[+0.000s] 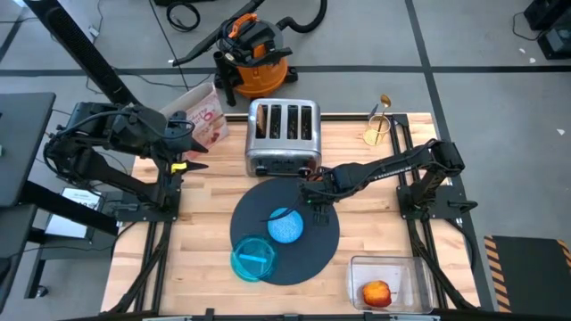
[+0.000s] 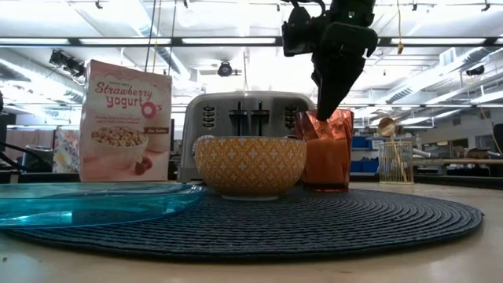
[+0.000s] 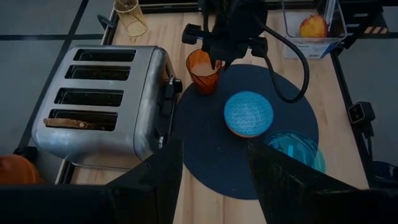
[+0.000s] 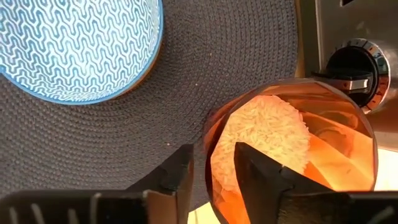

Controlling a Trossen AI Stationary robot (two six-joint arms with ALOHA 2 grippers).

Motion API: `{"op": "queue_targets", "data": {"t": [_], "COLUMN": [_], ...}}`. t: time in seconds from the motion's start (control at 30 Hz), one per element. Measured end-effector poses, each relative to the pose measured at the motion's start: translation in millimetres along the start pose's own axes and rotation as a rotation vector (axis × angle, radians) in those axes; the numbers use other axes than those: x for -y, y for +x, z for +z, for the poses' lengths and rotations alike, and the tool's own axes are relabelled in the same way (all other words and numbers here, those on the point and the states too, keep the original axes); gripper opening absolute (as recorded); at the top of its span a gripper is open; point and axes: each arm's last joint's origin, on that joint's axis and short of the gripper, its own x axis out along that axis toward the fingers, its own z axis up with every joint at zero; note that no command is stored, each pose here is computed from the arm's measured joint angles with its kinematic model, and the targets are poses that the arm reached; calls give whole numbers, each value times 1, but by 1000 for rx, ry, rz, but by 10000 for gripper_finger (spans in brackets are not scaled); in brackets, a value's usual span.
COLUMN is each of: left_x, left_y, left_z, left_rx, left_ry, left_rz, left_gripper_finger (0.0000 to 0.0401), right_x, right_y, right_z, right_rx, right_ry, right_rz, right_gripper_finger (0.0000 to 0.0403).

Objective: Arrange a breakfast setting
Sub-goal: Put the orange cup on the top right side of the blue bowl, then put the gold spoon on the right side of the blue bowl

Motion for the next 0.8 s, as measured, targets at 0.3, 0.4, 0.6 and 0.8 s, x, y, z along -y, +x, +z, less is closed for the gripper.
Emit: {"op": "queue_targets", "data": {"t": [0.3, 0.4, 0.6, 0.8], "left_x": [1, 1, 1, 1], "left_y": [3, 3, 1, 2], "left_z": [4, 6, 19, 21], "left_rx": [24, 37, 179, 194], "left_ry": [-20, -24, 0, 26], "left_rz": [-2, -3, -6, -4], "left_gripper_finger": [183, 183, 183, 183], "right_x": [1, 3, 18, 49], "right_y": [-40, -62, -115, -158], "right_z": [21, 29, 38, 13], "right_rx": [61, 89, 206, 339], "right_ry": [35, 65, 250, 514], "right_rz": [29, 18, -107, -247], "right_gripper_finger": [172, 174, 174, 174]}}
